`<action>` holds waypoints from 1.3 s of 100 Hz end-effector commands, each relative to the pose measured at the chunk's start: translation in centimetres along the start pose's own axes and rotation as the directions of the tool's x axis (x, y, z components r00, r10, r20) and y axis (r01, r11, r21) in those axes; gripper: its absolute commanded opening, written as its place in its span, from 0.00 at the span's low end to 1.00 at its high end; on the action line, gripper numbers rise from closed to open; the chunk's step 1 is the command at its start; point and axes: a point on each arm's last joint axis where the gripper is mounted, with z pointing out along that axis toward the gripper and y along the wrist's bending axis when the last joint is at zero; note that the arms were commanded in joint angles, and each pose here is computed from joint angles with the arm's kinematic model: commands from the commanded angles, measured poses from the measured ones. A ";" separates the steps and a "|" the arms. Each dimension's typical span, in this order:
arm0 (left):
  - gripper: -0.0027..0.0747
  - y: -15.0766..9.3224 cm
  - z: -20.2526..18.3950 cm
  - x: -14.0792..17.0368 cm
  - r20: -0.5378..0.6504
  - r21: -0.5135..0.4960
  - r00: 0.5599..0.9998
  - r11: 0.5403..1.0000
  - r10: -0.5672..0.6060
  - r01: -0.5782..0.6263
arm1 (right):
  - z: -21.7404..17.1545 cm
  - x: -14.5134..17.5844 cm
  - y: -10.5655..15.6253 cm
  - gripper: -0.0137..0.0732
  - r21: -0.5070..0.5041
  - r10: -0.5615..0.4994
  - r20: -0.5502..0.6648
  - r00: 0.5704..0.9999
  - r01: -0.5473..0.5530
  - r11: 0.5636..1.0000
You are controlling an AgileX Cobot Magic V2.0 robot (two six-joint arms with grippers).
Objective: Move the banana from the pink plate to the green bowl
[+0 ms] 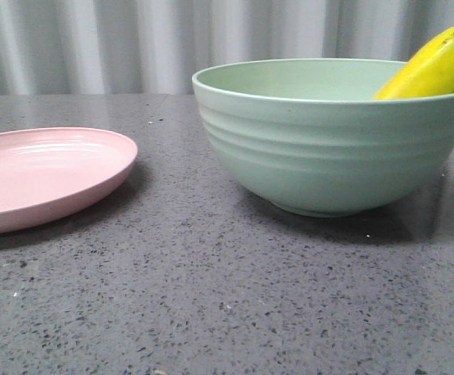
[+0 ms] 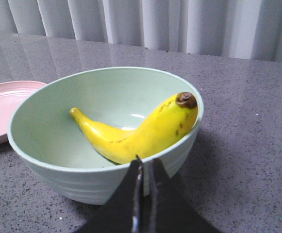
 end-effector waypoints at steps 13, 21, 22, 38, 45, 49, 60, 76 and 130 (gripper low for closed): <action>0.01 0.0 -0.2 -0.5 0.090 0.000 0.996 1.000 -0.019 0.019 | -0.1 -1.5 0.0 0.07 0.004 -0.023 0.098 0.995 0.023 1.000; 0.01 0.0 -0.2 -0.5 0.090 0.000 0.996 1.000 -0.019 0.019 | -0.1 -1.2 0.0 0.07 0.005 -0.023 0.109 0.994 0.023 1.000; 0.01 0.0 -0.2 -0.5 0.090 0.000 0.996 1.000 -0.019 0.019 | -0.2 -1.2 0.0 0.07 0.005 -0.023 0.116 0.993 0.023 1.000; 0.01 0.0 -0.2 -0.5 0.090 0.000 0.996 1.000 -0.019 0.019 | -0.7 1.0 -0.8 0.07 0.085 -0.029 0.213 0.977 0.011 0.996; 0.01 0.0 -0.2 -0.5 0.090 0.000 0.996 1.000 -0.019 0.019 | -1.2 2.0 -1.3 0.07 0.157 -0.043 0.280 0.959 -0.001 0.988; 0.01 0.0 -0.2 -0.5 0.090 0.000 0.996 1.000 -0.019 0.019 | -1.6 2.6 -1.6 0.07 0.203 -0.053 0.309 0.950 -0.012 0.979; 0.01 0.0 -0.2 -0.5 0.090 0.000 0.996 1.000 -0.019 0.019 | -2.6 3.8 -2.3 0.07 0.313 -0.062 0.359 0.931 -0.058 0.948; 0.01 0.0 -0.2 -0.5 0.090 0.000 0.996 1.000 -0.019 0.019 | -3.3 5.5 -2.7 0.07 0.423 -0.083 0.337 0.938 -0.072 0.903; 0.01 0.0 -0.2 -0.5 0.090 0.000 0.996 1.000 -0.019 0.019 | -3.3 9.6 -2.6 0.07 0.455 0.085 -0.048 0.995 -0.054 0.889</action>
